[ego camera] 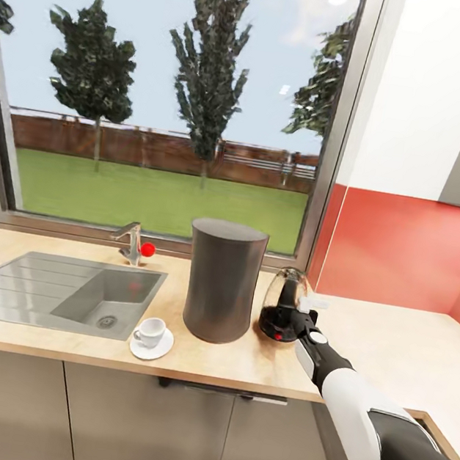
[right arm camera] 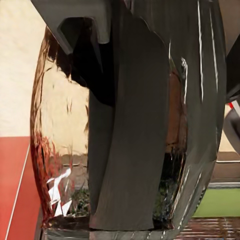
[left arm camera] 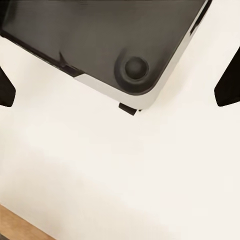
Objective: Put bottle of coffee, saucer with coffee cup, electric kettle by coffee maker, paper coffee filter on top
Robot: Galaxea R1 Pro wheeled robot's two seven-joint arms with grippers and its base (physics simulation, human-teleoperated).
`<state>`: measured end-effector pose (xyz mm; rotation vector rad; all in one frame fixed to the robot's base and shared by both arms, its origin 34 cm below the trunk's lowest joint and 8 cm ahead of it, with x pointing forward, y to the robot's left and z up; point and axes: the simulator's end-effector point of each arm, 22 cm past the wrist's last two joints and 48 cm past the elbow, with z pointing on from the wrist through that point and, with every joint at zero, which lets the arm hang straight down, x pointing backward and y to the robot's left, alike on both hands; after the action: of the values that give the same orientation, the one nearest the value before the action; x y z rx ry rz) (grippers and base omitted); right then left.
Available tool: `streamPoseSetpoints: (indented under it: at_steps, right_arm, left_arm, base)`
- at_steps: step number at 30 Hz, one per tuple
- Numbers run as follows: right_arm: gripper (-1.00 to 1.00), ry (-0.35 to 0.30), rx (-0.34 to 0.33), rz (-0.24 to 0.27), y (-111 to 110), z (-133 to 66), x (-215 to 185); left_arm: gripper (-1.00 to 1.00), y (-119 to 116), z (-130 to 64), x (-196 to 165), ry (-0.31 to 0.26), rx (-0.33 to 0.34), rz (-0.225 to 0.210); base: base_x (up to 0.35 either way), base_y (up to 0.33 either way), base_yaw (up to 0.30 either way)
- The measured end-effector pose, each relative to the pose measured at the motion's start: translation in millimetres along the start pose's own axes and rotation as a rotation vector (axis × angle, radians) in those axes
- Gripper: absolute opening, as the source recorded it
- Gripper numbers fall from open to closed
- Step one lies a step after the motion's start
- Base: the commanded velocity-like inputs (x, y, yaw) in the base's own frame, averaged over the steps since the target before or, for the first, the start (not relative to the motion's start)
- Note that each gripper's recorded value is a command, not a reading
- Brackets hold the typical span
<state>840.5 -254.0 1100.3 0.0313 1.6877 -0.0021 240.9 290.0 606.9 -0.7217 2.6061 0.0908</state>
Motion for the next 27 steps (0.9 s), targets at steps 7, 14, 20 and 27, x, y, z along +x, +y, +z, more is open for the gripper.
streamPoseSetpoints:
  at_steps: [7, 14, 20, 27]
  right_arm:
    - [-1.00, 0.001, -0.002, -0.006, 0, 2.8, 7]
    - [-1.00, 0.001, -0.003, -0.013, 1, 5.6, 13]
    - [-1.00, -0.002, -0.004, -0.015, 1, 7.8, 18]
    - [-1.00, -0.013, -0.005, -0.019, 1, 10.7, 20]
  left_arm:
    - [1.00, -1, 7.0, 1, 0.001, 0.000, 0.000]
    - [1.00, -1, 14.3, 3, 0.001, 0.000, 0.000]
    - [1.00, -2, 20.8, 4, 0.000, 0.001, 0.000]
    - [1.00, -3, 28.5, 6, 0.000, 0.002, 0.001]
  base:
    - [0.000, 0.000, 0.000]
    - [0.000, 0.000, 0.000]
    - [0.000, 0.000, 0.000]
    - [0.000, 0.000, 0.000]
